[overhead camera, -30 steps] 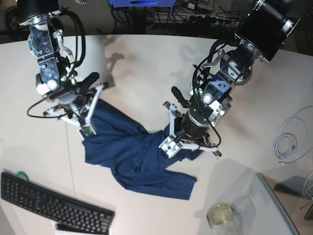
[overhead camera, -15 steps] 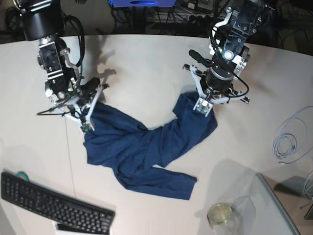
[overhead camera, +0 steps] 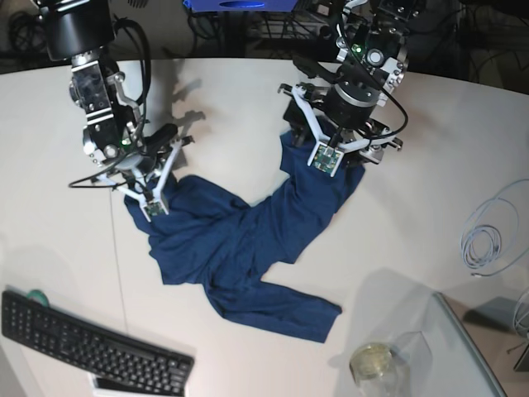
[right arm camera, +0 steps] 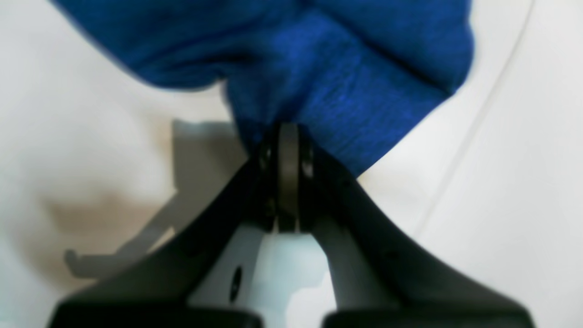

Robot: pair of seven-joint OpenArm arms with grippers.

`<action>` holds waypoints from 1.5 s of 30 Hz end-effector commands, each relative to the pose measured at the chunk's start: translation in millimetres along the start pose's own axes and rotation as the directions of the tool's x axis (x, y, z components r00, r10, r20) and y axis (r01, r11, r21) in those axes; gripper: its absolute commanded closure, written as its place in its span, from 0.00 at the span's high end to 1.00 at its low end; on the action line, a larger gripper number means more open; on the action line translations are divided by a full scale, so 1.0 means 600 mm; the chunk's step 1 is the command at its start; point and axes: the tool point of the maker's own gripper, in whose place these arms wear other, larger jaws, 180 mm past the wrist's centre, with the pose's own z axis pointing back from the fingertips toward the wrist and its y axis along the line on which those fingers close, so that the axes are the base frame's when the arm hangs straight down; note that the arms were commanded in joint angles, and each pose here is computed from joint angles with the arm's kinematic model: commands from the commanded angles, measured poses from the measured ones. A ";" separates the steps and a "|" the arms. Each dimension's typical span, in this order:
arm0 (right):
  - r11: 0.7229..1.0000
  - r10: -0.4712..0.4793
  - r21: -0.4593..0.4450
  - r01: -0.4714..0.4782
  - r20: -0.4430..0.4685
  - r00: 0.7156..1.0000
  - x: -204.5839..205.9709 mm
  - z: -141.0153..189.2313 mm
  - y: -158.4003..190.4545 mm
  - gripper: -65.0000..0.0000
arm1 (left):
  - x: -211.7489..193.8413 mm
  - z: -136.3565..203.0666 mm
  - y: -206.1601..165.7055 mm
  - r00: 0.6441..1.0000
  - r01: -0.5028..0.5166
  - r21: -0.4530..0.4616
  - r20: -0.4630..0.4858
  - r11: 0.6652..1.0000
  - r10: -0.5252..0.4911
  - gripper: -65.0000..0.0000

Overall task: Layout the t-shirt on the table in an organized manner, then fold the t-shirt properly
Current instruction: 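Lift the shirt with both grippers and drag it apart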

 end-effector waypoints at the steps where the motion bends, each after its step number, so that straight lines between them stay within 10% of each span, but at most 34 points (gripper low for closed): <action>1: 1.000 0.004 -0.011 -0.003 0.061 0.998 0.030 0.011 -0.005 0.00 | 0.027 0.005 -0.004 0.998 -0.024 -0.001 0.055 1.000 0.024 0.87; 4: 1.000 0.002 0.000 -0.002 0.077 0.997 0.023 0.026 0.009 0.07 | 0.041 0.003 -0.008 0.996 -0.052 -0.002 0.074 0.999 0.052 0.98; 13: 0.995 -0.020 0.101 0.007 0.135 0.991 0.043 0.053 0.102 0.54 | 0.229 -0.012 0.101 0.936 -0.034 0.137 0.352 0.990 -0.017 0.87; 20: 0.951 0.162 0.222 -0.215 0.233 0.959 0.104 0.069 0.232 0.71 | 0.151 0.009 0.318 0.951 -0.227 0.410 0.290 0.883 0.110 0.53; 28: 0.881 0.289 0.316 -0.353 0.230 0.929 0.115 0.049 0.349 0.79 | 0.014 0.061 0.431 0.950 -0.313 0.585 0.199 0.748 0.241 0.00; 37: 0.832 0.409 0.347 -0.432 0.140 0.902 0.078 0.003 0.388 0.74 | -0.075 0.070 0.461 0.943 -0.306 0.644 0.108 0.701 0.314 0.00; 41: 0.833 0.416 0.354 -0.425 0.107 0.903 0.057 0.000 0.385 0.03 | -0.100 0.068 0.460 0.947 -0.279 0.646 0.063 0.711 0.314 0.00; 45: 0.893 0.332 0.321 -0.315 0.001 0.943 0.016 -0.005 0.317 0.02 | -0.105 0.065 0.455 0.949 -0.269 0.640 0.050 0.719 0.311 0.00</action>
